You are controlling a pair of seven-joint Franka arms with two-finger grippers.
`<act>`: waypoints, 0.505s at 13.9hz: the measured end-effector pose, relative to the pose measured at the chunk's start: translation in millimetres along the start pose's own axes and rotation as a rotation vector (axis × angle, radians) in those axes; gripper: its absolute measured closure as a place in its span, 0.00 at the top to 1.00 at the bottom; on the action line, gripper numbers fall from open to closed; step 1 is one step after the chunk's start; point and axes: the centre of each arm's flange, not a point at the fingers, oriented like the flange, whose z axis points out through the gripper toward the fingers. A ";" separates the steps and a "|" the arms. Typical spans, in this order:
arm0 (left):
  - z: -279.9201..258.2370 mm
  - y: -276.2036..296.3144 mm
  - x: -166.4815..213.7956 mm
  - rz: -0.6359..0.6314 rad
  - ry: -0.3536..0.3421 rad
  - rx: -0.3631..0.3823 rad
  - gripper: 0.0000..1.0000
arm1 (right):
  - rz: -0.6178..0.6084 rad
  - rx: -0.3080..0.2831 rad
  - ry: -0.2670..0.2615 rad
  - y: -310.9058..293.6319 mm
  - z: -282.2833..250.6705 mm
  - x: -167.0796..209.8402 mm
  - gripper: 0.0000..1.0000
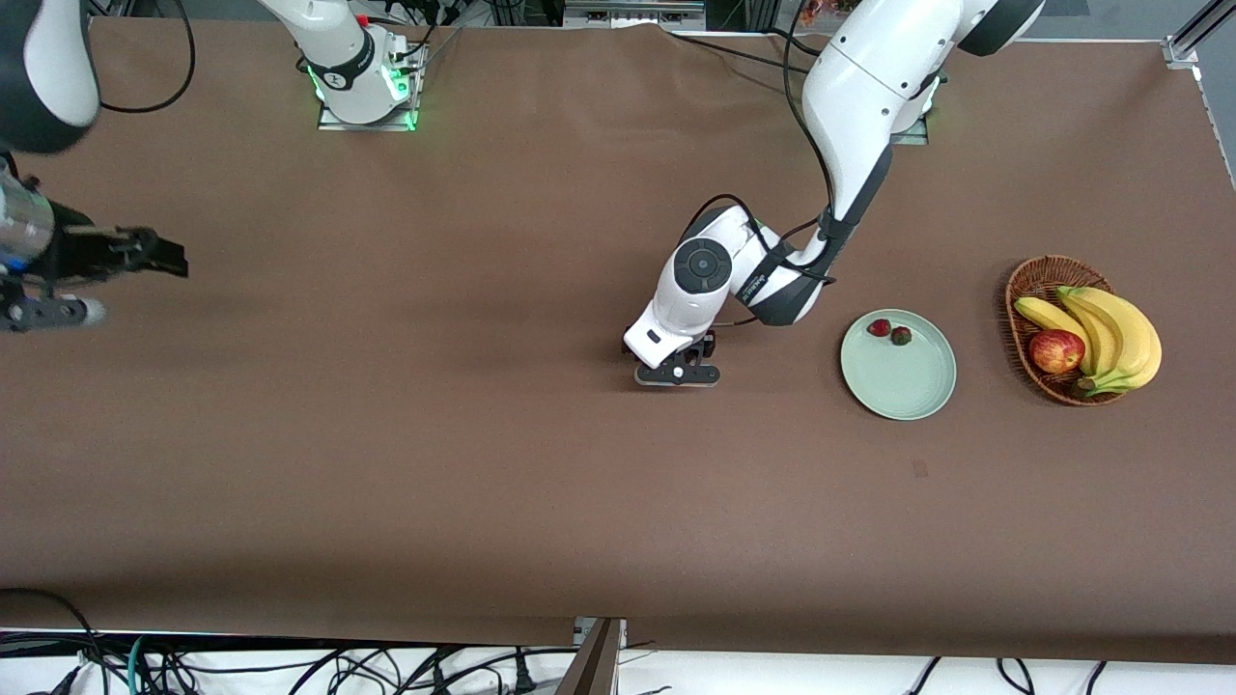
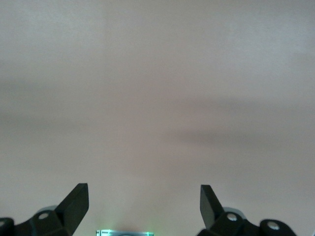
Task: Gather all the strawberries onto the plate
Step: 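Grasp the strawberry with the left gripper while the right gripper withdraws, then carry the strawberry onto the plate and open the left gripper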
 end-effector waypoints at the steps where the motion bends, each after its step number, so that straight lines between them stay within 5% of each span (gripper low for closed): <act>1: -0.2 -0.8 0.9 -0.001 0.002 0.000 0.75 | 0.000 0.000 -0.002 -1.2 -13.2 -13.9 1.00; 5: -1.2 -4.4 4.7 -0.008 0.007 0.001 0.33 | -0.008 -0.002 0.008 -8.2 -34.9 -35.7 1.00; 7: -2.4 -14.5 10.7 -0.023 -0.007 0.020 0.33 | -0.008 -0.004 0.035 -7.9 -45.5 -36.2 1.00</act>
